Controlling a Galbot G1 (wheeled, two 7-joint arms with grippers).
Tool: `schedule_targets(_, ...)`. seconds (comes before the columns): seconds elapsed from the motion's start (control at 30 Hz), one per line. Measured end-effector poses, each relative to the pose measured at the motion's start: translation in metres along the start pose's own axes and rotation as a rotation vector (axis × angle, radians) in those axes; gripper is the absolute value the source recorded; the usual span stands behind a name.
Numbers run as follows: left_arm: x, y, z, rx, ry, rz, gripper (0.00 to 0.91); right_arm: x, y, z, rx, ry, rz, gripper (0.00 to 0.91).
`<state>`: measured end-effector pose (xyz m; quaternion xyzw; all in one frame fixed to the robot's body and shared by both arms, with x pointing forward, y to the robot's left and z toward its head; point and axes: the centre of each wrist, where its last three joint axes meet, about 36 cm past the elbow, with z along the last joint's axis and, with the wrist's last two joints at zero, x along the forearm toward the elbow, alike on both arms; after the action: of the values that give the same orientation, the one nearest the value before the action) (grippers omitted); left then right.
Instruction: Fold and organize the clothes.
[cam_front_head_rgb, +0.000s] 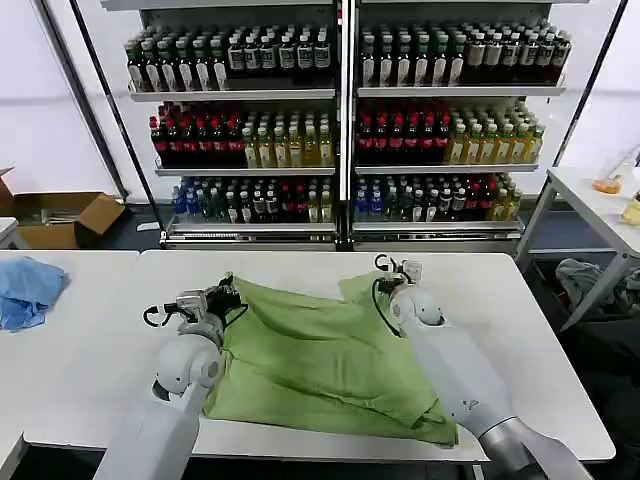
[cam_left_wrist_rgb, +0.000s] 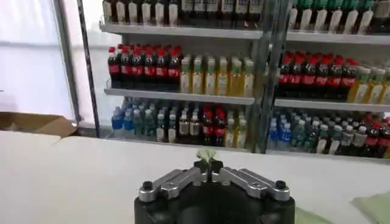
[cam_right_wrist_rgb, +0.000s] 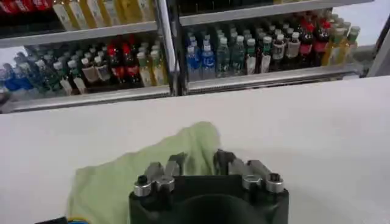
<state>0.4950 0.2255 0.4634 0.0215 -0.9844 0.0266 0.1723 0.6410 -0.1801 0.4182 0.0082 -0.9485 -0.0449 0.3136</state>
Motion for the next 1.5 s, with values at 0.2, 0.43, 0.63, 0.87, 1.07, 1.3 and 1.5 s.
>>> schedule_targets(0.2,0.004,0.004,-0.001,0.005,-0.003,-0.001,0.030,0.008,-0.004,0.002,-0.002,-0.049,-0.015,0.000)
schedule_targets(0.43,0.009,0.006,0.000,0.011,-0.008,0.000,0.030,0.024,-0.009,0.007,-0.002,-0.136,-0.031,0.000)
schedule_targets(0.63,0.014,0.008,-0.001,0.012,-0.015,0.001,0.020,0.045,-0.015,0.014,0.002,-0.198,-0.042,0.000)
schedule_targets(0.87,0.024,0.016,-0.001,-0.009,-0.030,-0.002,0.030,0.086,-0.026,0.028,0.008,-0.276,-0.067,0.000)
schedule_targets(1.07,0.037,0.023,0.004,-0.041,-0.034,-0.007,0.030,0.126,-0.038,0.047,0.015,-0.325,-0.082,0.000)
schedule_targets(1.3,0.052,0.029,0.018,-0.106,-0.021,-0.002,0.030,0.173,-0.045,0.076,0.033,-0.346,-0.109,0.000)
schedule_targets(1.5,0.067,0.034,0.031,-0.177,-0.005,0.004,0.030,0.208,-0.050,0.100,0.048,-0.341,-0.115,0.000)
